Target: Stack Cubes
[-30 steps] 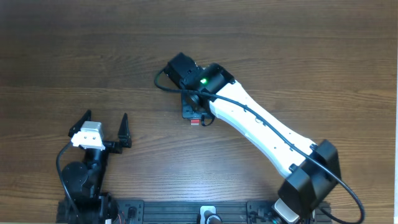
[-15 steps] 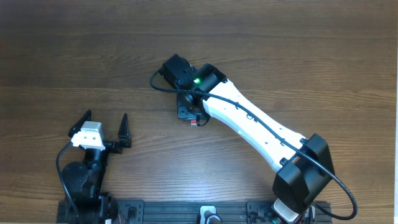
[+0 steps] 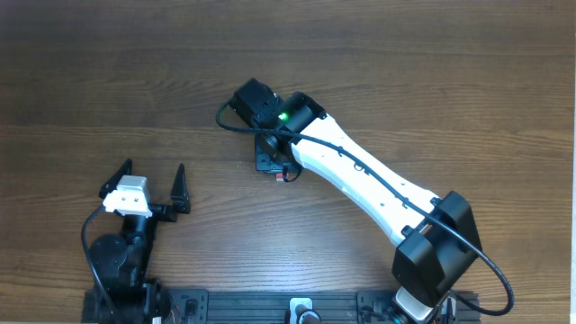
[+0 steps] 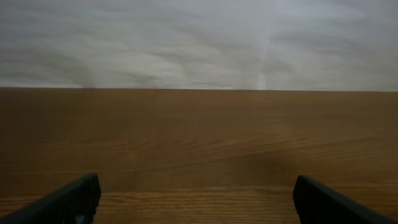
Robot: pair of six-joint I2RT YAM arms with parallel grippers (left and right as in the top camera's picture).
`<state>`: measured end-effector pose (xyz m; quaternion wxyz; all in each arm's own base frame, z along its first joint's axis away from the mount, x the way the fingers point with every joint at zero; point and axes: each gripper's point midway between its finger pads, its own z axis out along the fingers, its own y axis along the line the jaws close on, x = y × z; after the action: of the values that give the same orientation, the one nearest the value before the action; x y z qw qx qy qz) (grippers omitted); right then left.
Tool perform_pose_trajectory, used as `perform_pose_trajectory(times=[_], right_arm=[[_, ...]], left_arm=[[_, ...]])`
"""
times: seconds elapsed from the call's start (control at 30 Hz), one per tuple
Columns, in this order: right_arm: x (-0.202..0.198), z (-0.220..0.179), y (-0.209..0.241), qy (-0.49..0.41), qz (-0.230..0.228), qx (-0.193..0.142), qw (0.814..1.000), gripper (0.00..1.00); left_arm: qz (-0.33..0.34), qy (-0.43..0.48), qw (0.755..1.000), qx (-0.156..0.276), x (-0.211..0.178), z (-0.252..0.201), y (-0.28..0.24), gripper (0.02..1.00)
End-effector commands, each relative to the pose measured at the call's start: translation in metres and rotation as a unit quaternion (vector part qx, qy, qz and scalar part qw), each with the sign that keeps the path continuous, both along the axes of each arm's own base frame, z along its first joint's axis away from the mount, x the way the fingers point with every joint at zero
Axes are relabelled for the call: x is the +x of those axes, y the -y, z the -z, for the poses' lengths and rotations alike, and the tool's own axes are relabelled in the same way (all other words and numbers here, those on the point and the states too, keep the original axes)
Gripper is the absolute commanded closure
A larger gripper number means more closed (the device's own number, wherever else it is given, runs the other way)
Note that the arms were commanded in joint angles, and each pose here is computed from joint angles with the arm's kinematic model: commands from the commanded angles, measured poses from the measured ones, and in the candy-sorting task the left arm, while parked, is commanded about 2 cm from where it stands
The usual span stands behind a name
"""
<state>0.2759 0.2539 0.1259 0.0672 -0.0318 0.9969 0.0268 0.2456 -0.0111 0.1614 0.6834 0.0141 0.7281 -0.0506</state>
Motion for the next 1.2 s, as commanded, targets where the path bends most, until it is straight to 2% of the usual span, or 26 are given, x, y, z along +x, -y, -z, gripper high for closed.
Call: perform_pose_trajectory(times=[0.03,1.2], right_arm=[[0.005,-0.001,-0.005,0.003,0.005,0.004,1.0,0.991],[0.016,0.015,-0.002,0.004,0.014,-0.011,1.0,0.989]], left_arm=[[0.002,0.001,1.0,0.007,0.0,0.001,0.0,0.018],[0.002,0.001,1.0,0.007,0.0,0.001,0.0,0.018]])
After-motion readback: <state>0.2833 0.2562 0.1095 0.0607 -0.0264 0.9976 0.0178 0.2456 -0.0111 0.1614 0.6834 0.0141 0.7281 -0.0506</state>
